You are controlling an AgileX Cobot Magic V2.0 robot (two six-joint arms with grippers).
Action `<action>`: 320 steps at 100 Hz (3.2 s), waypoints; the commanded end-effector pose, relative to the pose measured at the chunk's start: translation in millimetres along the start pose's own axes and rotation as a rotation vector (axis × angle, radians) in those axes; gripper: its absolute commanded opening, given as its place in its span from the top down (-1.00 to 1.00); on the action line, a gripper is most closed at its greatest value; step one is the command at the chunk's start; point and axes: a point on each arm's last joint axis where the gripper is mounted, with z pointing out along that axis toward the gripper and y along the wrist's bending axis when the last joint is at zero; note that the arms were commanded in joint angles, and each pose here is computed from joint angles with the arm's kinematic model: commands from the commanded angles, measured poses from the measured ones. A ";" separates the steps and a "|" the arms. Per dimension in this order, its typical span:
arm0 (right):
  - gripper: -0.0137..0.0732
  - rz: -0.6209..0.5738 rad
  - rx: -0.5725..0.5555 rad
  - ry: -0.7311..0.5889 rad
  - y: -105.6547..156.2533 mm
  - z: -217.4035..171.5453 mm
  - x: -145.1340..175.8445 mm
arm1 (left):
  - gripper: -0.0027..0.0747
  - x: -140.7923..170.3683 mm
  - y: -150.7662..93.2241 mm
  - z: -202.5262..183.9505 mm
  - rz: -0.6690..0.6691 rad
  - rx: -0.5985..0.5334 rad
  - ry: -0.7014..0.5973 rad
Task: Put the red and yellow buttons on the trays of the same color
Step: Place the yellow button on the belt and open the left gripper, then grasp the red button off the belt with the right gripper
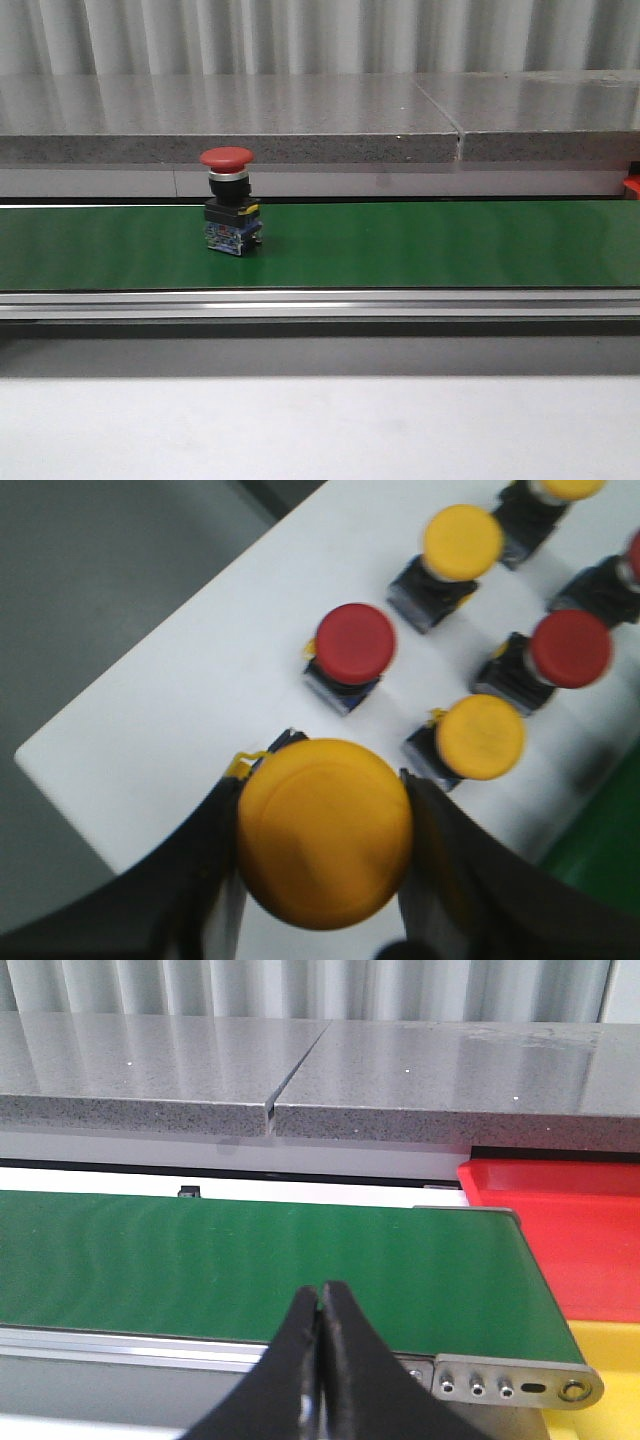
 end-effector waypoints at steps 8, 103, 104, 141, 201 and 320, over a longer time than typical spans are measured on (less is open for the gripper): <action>0.84 -0.004 0.000 -0.097 0.1 -1.5 -12.2 | 0.99 -21.2 -36.0 -37.3 0.158 0.119 -0.146; 0.84 -0.004 0.000 -0.097 0.1 -1.5 -12.2 | 0.79 -12.1 -148.8 17.8 0.354 0.359 0.026; 0.84 -0.004 0.000 -0.097 0.1 -1.5 -12.2 | 0.76 -11.9 -148.7 17.8 0.354 0.359 0.028; 0.84 -0.004 0.000 -0.097 0.1 -1.5 -12.2 | -0.80 -10.4 -148.6 16.2 0.388 0.368 0.038; 0.84 -0.004 0.000 -0.097 0.1 -1.5 -12.2 | -0.80 6.3 -127.2 -123.1 0.420 0.624 -0.500; 0.84 0.036 -0.002 -0.024 0.7 9.3 -68.8 | 0.99 136.8 -22.2 -130.3 0.445 0.636 -0.720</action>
